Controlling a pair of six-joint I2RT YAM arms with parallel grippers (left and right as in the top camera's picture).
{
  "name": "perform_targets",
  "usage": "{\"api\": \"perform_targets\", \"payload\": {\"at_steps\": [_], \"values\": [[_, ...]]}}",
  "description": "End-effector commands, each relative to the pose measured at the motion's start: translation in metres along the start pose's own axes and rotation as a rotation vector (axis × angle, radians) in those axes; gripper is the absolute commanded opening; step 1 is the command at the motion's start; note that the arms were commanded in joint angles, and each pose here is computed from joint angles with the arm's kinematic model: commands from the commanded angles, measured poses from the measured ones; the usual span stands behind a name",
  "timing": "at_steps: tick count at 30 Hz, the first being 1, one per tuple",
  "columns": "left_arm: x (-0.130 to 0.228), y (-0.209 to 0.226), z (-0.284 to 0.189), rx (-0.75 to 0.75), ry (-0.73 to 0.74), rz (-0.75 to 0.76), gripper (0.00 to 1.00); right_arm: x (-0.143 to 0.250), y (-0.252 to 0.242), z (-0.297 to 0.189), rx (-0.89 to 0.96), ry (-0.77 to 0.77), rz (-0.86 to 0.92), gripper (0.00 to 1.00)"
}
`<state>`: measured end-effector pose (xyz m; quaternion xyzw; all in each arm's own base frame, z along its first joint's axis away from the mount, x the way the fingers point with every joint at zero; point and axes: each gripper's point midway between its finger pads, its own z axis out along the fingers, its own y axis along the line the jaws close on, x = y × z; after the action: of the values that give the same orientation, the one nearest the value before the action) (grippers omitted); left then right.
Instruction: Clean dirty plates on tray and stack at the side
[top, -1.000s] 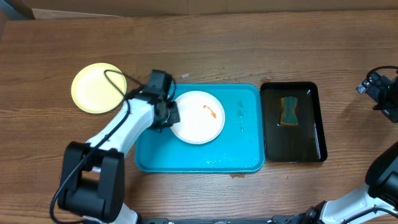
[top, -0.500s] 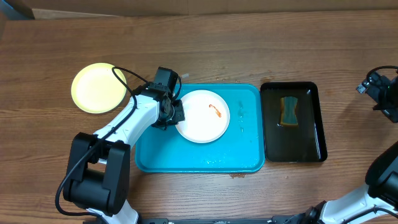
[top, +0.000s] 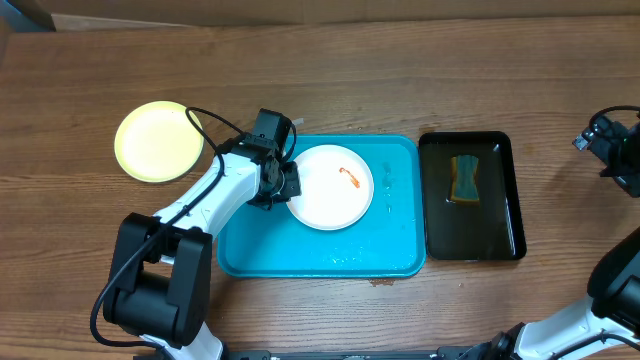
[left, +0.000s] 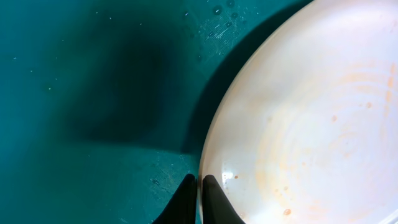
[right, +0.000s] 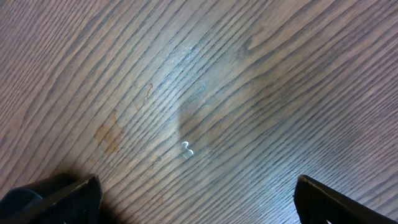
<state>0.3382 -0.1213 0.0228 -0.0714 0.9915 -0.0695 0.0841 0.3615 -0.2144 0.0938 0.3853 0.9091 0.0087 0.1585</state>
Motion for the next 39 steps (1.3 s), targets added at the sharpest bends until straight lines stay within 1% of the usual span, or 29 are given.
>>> {"api": "perform_targets", "payload": {"at_steps": [1,3,8,11,15,17,18,19,22,26,34,39], "values": [[-0.003,-0.006,0.0,0.012,0.001,0.026,0.08,-0.022,0.006,-0.012,-0.021,-0.091,-0.005,1.0],[-0.002,-0.006,0.0,0.015,0.003,0.026,0.08,-0.029,0.008,-0.013,-0.028,-0.119,-0.007,1.0],[-0.002,-0.007,0.0,0.015,0.004,0.027,0.09,-0.029,0.01,-0.013,-0.043,-0.117,-0.001,1.0],[-0.001,-0.006,0.0,0.013,0.008,0.026,0.1,-0.012,0.031,-0.014,-0.169,-0.037,-0.009,1.0],[0.0,-0.006,0.0,0.011,0.011,0.026,0.11,0.005,0.065,-0.024,-0.377,0.038,-0.065,1.0],[0.001,-0.005,0.0,0.009,0.014,0.026,0.11,0.014,0.076,-0.028,-0.437,0.075,-0.063,0.83],[0.001,-0.005,0.0,0.008,0.017,0.026,0.11,0.02,0.082,-0.029,-0.452,0.099,-0.068,0.79],[0.002,-0.005,0.0,0.007,0.019,0.026,0.11,0.026,0.085,-0.029,-0.447,0.117,-0.077,0.75],[0.002,-0.004,0.0,0.006,0.021,0.025,0.12,0.047,0.095,-0.028,-0.397,0.171,-0.123,0.74],[0.002,-0.004,0.0,0.006,0.021,0.025,0.12,0.075,0.116,-0.025,-0.318,0.215,-0.227,0.74],[0.004,-0.004,0.0,0.002,0.027,0.025,0.12,0.122,0.154,-0.022,-0.132,0.206,-0.48,0.75],[0.004,-0.004,0.0,0.003,0.027,0.025,0.13,0.146,0.174,-0.025,-0.099,0.203,-0.588,0.75]]}}
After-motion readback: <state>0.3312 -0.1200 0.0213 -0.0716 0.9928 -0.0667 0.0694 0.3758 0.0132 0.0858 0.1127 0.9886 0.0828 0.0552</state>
